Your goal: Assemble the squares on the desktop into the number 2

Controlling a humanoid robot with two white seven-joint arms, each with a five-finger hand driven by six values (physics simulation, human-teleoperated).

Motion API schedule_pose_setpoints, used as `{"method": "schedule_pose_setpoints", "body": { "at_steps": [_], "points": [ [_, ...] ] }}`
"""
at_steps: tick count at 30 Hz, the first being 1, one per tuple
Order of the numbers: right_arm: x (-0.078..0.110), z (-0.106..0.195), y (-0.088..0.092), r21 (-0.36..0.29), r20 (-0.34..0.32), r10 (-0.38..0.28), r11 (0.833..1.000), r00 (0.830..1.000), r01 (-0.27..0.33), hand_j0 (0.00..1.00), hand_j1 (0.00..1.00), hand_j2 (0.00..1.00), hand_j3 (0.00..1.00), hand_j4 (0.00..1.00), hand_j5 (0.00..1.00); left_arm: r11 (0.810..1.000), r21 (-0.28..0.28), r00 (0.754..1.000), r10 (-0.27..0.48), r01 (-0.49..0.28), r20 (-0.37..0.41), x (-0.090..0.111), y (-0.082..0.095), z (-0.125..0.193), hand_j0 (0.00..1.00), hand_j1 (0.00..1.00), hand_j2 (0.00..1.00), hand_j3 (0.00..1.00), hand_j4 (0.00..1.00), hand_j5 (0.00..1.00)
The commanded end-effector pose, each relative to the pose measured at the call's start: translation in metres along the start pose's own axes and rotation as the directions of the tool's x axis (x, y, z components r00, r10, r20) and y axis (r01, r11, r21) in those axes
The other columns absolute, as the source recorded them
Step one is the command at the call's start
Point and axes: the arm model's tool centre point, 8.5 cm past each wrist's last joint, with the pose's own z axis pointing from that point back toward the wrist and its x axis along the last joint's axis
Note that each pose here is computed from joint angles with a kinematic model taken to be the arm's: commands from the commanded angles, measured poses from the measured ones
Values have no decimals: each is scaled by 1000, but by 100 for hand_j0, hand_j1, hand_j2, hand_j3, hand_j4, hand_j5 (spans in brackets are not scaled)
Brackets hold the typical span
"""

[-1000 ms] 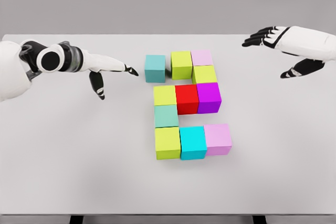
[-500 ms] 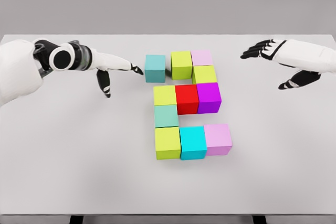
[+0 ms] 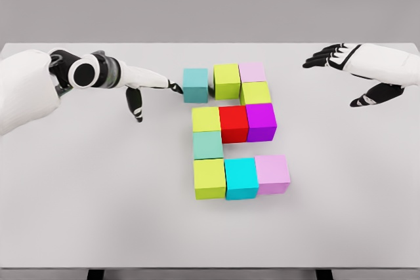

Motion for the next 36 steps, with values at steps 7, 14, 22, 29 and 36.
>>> {"method": "schedule_pose_setpoints", "body": {
  "at_steps": [7, 14, 22, 29, 36],
  "points": [
    [0, 0, -2, -8, 2, -5, 1000, 1000, 5, 100, 100, 100, 100, 100, 100, 1000, 0, 1000, -1, 1, 12, 6, 2, -5, 100, 100, 100, 100, 100, 100],
    [0, 1, -2, -8, -1, -3, 1000, 1000, 3, 100, 100, 100, 100, 100, 100, 1000, 0, 1000, 2, -2, 8, 4, 1, -4, 100, 100, 100, 100, 100, 100],
    [-1, 1, -2, -11, -3, -5, 1000, 1000, 5, 100, 100, 100, 100, 100, 100, 984, 173, 997, 18, -30, 68, -19, 30, 59, 100, 100, 100, 100, 100, 100],
    [-1, 3, -4, -17, -6, -1, 1000, 1000, 1, 100, 100, 100, 100, 100, 100, 770, 497, 790, 14, -399, 612, -47, -14, 212, 100, 100, 100, 100, 100, 100],
    [-1, 4, -5, -20, -8, 1, 1000, 1000, -1, 100, 100, 100, 100, 100, 100, 736, 454, 781, 160, -502, 604, -73, -70, 210, 100, 100, 100, 100, 100, 100]
  ]
}}
